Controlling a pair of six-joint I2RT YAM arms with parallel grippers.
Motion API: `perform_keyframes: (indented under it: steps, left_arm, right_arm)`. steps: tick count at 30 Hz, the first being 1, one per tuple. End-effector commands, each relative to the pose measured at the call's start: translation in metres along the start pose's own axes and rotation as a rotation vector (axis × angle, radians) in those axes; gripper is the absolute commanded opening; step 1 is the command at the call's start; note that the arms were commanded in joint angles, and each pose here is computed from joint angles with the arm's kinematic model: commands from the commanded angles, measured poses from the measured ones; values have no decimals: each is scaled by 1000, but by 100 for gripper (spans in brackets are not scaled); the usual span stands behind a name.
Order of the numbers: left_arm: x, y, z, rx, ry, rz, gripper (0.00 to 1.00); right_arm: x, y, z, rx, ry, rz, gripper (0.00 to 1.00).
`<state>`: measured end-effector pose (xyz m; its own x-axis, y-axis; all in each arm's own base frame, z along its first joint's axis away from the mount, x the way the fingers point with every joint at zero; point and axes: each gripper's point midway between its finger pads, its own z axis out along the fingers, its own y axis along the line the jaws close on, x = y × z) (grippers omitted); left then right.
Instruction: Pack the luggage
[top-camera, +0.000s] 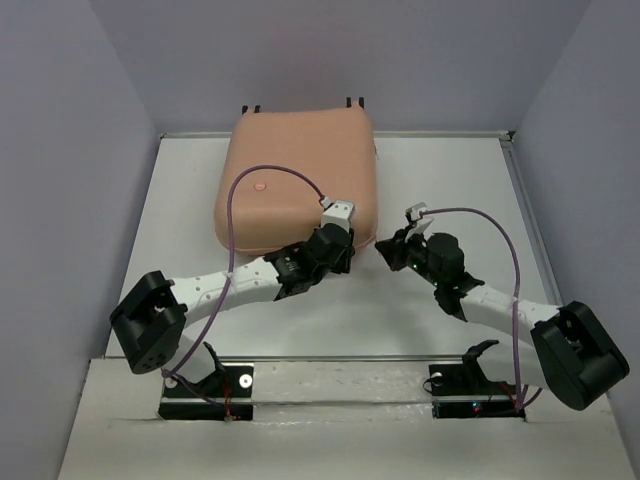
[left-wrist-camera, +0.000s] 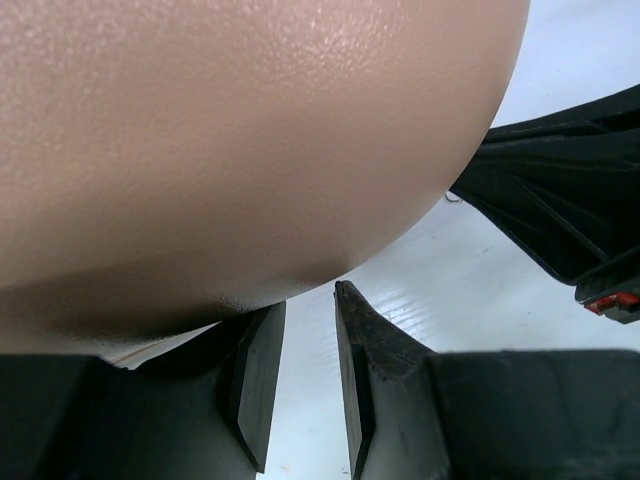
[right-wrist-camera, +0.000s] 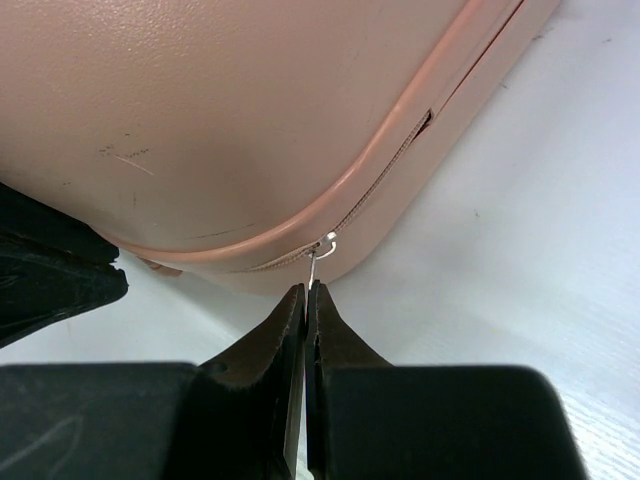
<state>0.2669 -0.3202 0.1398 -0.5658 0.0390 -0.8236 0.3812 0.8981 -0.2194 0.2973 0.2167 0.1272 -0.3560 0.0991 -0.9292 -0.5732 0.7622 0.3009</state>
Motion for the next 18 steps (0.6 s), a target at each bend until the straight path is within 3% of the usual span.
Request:
perform_keyframes:
  steps: [1, 4, 12, 18]
  left_arm:
    - [-108, 20, -6, -106, -329, -103, 39]
    - [-110, 19, -7, -102, -333, -107, 40]
    - [-101, 24, -12, -98, -317, -111, 40]
    - [-93, 28, -10, -115, -306, -114, 40]
  right_arm:
    - [34, 66, -10, -227, 141, 28, 7]
    - [44, 79, -6, -228, 169, 13, 7]
    - [45, 55, 4, -85, 164, 28, 7]
    - [42, 95, 6, -289, 177, 73, 7]
